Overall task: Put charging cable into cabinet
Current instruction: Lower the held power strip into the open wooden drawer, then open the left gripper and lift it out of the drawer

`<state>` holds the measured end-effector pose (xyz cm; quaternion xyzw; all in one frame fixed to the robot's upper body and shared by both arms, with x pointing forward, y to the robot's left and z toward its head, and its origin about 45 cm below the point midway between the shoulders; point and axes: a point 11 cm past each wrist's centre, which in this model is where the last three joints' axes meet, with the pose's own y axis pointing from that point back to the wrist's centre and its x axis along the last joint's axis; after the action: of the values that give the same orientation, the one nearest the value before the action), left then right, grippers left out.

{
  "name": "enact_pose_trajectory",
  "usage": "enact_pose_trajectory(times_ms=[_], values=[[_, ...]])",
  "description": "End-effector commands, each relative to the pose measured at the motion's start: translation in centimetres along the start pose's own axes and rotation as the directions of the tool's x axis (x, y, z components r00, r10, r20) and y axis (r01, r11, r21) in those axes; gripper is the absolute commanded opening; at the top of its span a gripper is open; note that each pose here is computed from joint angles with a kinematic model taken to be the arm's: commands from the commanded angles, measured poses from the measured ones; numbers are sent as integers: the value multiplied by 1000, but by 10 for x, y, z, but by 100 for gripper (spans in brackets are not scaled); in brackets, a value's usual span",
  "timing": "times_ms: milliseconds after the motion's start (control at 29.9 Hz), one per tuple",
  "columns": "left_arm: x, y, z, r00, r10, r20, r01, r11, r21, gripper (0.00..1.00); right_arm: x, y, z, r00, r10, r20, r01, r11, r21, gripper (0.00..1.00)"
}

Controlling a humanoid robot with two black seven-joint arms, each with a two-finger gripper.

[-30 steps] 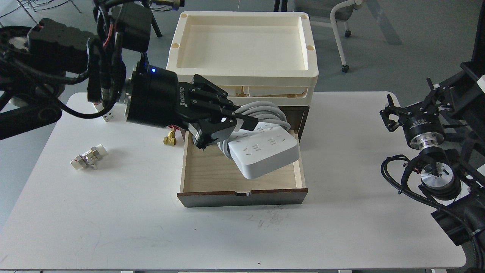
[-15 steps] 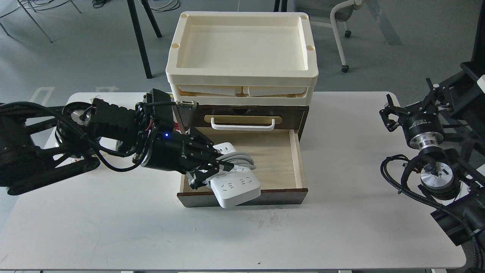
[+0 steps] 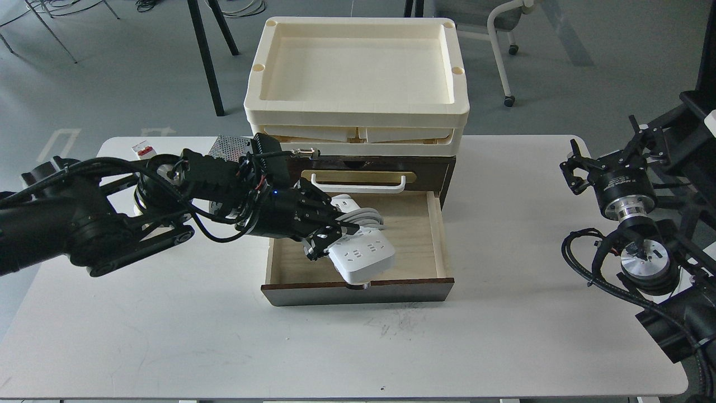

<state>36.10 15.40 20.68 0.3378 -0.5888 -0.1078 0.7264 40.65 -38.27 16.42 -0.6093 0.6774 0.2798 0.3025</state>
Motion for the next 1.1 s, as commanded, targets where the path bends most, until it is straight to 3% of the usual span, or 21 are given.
enact_pose_trajectory(times_ms=[0,268,636,703,803,937,1071], values=[[-10,-10,1,1000,-9,-28,8,1000,-4,7,0,0,0,1000,0,0,0,1000,0,100],[-18,-20,-19,999,40,-22,-39,997,67,10,0,0,0,1000,0,0,0,1000,0,100],[-40,-26,-36,1000,-21,11,19,987,163,14,0,0,0,1000,-1,1,1,1000,0,100],[-41,-25,-38,1000,-23,9,22,985,173,21,0,0,0,1000,-1,1,1,1000,0,100],[-43,-24,-39,1000,-20,2,19,983,181,44,0,0,0,1000,-1,1,1,1000,0,100],[-40,-24,-34,999,25,23,-29,987,161,64,0,0,0,1000,-1,1,1,1000,0,100],[-25,-28,-12,994,96,59,-101,992,79,76,0,0,0,1000,-1,1,1,1000,0,100]])
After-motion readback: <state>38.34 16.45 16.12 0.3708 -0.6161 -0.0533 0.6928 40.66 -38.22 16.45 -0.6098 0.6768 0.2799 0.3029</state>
